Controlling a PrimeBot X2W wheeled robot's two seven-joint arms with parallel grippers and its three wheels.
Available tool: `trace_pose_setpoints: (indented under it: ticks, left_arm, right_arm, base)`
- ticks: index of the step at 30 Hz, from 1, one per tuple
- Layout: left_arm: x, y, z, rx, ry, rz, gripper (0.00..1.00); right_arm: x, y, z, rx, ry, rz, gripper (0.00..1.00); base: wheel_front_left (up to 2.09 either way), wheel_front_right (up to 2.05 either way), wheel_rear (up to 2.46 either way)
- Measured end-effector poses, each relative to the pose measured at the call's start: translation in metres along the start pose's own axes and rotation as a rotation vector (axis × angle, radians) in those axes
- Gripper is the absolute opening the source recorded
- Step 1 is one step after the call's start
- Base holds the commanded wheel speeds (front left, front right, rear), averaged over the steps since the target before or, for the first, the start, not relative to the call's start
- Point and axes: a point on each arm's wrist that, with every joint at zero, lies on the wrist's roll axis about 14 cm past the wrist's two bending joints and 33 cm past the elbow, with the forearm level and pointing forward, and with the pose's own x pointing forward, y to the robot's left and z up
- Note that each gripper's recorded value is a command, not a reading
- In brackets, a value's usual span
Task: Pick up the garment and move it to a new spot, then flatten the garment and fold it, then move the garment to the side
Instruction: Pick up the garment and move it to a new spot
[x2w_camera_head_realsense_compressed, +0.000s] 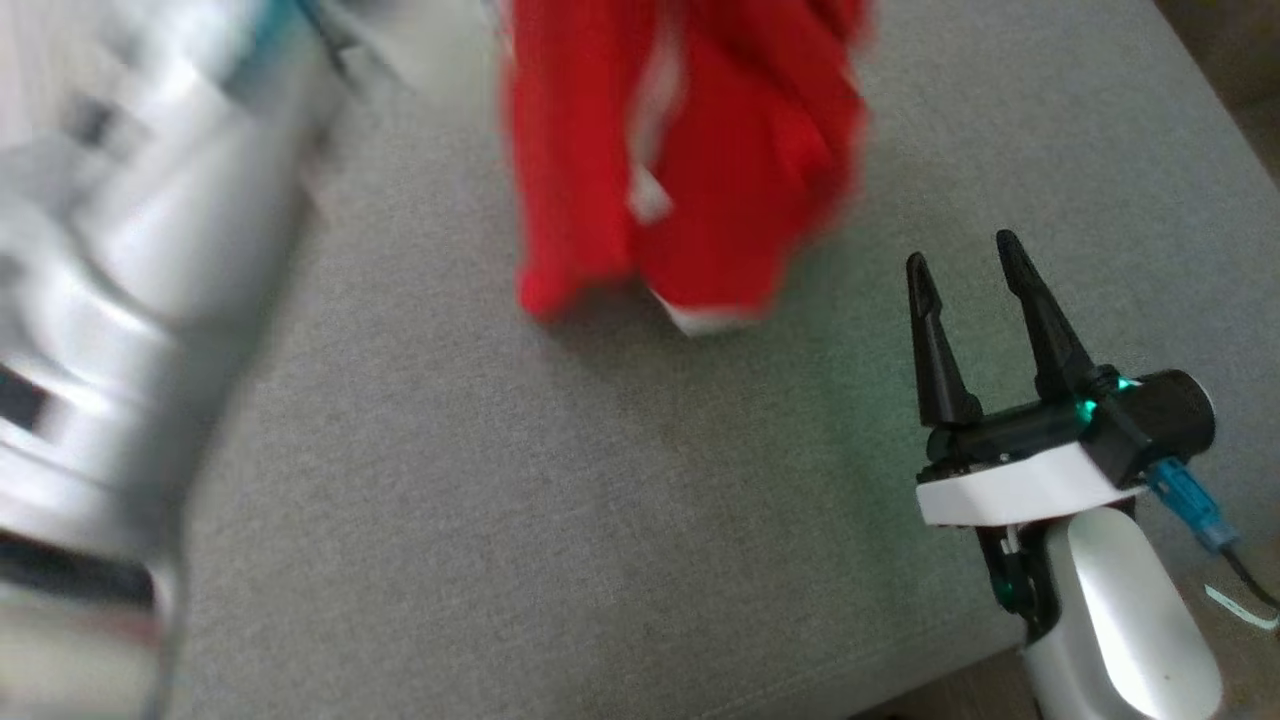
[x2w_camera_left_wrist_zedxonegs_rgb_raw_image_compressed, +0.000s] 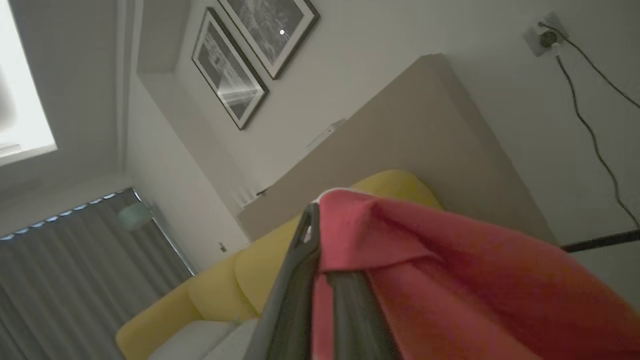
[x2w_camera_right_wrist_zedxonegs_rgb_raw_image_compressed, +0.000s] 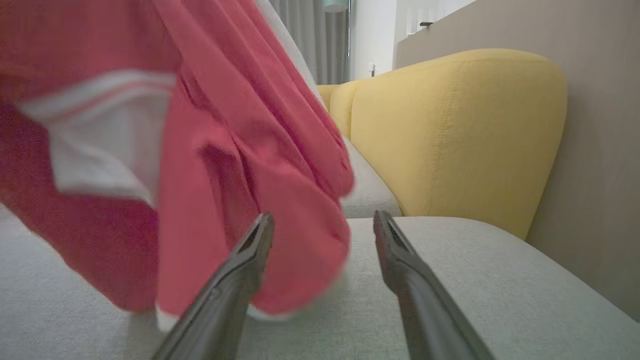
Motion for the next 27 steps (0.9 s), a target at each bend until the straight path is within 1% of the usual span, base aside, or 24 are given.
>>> trace_pose_setpoints:
  ticks: [3, 6, 8, 10, 12, 13, 14, 15, 17, 21, 23, 27]
  left_arm:
    - [-0.024, -0.07, -0.05, -0.123, 0.092, -0.12, 0.0]
    - [-0.076, -0.145, -0.104, -0.27, 0.255, -0.22, 0.0]
    - [-0.112, -0.186, -0.127, -0.363, 0.354, -0.256, 0.0]
    - [-0.139, -0.214, -0.137, -0.419, 0.419, -0.26, 0.0]
    - [-0.151, -0.224, -0.139, -0.443, 0.448, -0.228, 0.0]
    - [-0.152, -0.223, -0.137, -0.448, 0.452, -0.204, 0.47]
    - [-0.152, -0.22, -0.134, -0.456, 0.448, -0.173, 1.0]
    - [-0.147, -0.206, -0.121, -0.465, 0.414, -0.094, 1.0]
    - [-0.148, -0.191, -0.109, -0.459, 0.389, -0.012, 1.0]
    - [-0.174, -0.166, -0.094, -0.472, 0.394, 0.169, 1.0]
    - [-0.194, -0.164, -0.09, -0.483, 0.423, 0.23, 1.0]
    - [-0.235, -0.17, -0.09, -0.515, 0.504, 0.303, 1.0]
  right_arm:
    - [0.002, 0.0, -0.006, 0.008, 0.015, -0.003, 1.0]
    - [0.004, 0.004, -0.012, 0.014, 0.029, 0.009, 1.0]
    - [0.003, 0.008, -0.018, 0.021, 0.045, 0.016, 1.0]
    - [0.001, 0.01, -0.023, 0.028, 0.061, 0.02, 1.0]
    - [0.0, 0.013, -0.027, 0.034, 0.071, 0.025, 1.0]
    - [0.0, 0.015, -0.028, 0.037, 0.072, 0.03, 1.0]
    - [0.0, 0.017, -0.028, 0.04, 0.072, 0.035, 1.0]
    - [-0.001, 0.021, -0.027, 0.041, 0.071, 0.046, 1.0]
    - [-0.002, 0.023, -0.024, 0.034, 0.062, 0.053, 1.0]
    - [-0.011, 0.027, -0.024, 0.038, 0.064, 0.061, 1.0]
    - [-0.016, 0.028, -0.025, 0.035, 0.068, 0.064, 1.0]
    - [-0.021, 0.04, -0.028, 0.024, 0.079, 0.102, 1.0]
  base:
    - [0.0, 0.0, 0.0]
    - [0.0, 0.0, 0.0]
    - [0.0, 0.0, 0.0]
    - [0.0, 0.0, 0.0]
    - [0.0, 0.0, 0.0]
    - [0.0, 0.0, 0.0]
    - [0.0, 0.0, 0.0]
    - [0.0, 0.0, 0.0]
    - [0.0, 0.0, 0.0]
    - [0.0, 0.0, 0.0]
    - [0.0, 0.0, 0.0]
    - [0.0, 0.0, 0.0]
